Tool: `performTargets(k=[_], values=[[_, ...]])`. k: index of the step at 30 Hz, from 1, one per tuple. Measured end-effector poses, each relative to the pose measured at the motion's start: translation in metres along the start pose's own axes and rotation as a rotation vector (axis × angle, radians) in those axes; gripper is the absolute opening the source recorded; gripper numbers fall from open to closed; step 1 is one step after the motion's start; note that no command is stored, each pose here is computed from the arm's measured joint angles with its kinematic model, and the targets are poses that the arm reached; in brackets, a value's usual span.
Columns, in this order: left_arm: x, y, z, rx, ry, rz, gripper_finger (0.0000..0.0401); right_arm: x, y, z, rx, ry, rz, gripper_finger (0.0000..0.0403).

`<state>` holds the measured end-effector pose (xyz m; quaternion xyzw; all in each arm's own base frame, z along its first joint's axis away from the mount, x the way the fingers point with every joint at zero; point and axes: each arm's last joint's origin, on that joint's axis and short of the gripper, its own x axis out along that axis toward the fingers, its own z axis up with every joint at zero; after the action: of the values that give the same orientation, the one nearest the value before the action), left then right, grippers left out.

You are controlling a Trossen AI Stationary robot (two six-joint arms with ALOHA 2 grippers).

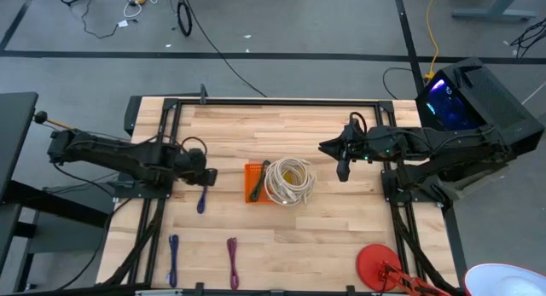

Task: Pick & Place USB Port
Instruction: Put the blue charger cable into the orange bin

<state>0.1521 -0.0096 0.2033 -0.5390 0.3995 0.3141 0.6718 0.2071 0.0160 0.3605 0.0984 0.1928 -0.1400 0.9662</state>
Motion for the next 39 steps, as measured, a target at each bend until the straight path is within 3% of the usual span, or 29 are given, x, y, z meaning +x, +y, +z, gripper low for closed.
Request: performTargets(k=[6, 22, 28, 35, 39], values=[[0.005, 0.013, -0.008, 0.032, 0.095, 0.179, 0.0093, 0.0, 0.0, 0.001, -0.001, -0.011, -0.017, 0.0061], [0.03, 0.006, -0.01, 0.037, 0.122, 0.263, 0.0169, 0.0, -0.001, 0.003, 0.009, -0.046, -0.044, 0.0061], [0.051, -0.004, -0.013, 0.034, 0.138, 0.264, 0.0169, 0.0, 0.0, 0.004, 0.01, -0.05, -0.043, 0.0061], [0.072, 0.005, -0.018, 0.051, 0.233, 0.435, 0.0168, 0.0, 0.0, 0.004, 0.01, -0.05, -0.042, 0.0061], [0.082, 0.006, -0.019, 0.121, 0.277, 0.478, 0.014, 0.0, 0.0, 0.004, 0.01, -0.049, -0.04, 0.0061]])
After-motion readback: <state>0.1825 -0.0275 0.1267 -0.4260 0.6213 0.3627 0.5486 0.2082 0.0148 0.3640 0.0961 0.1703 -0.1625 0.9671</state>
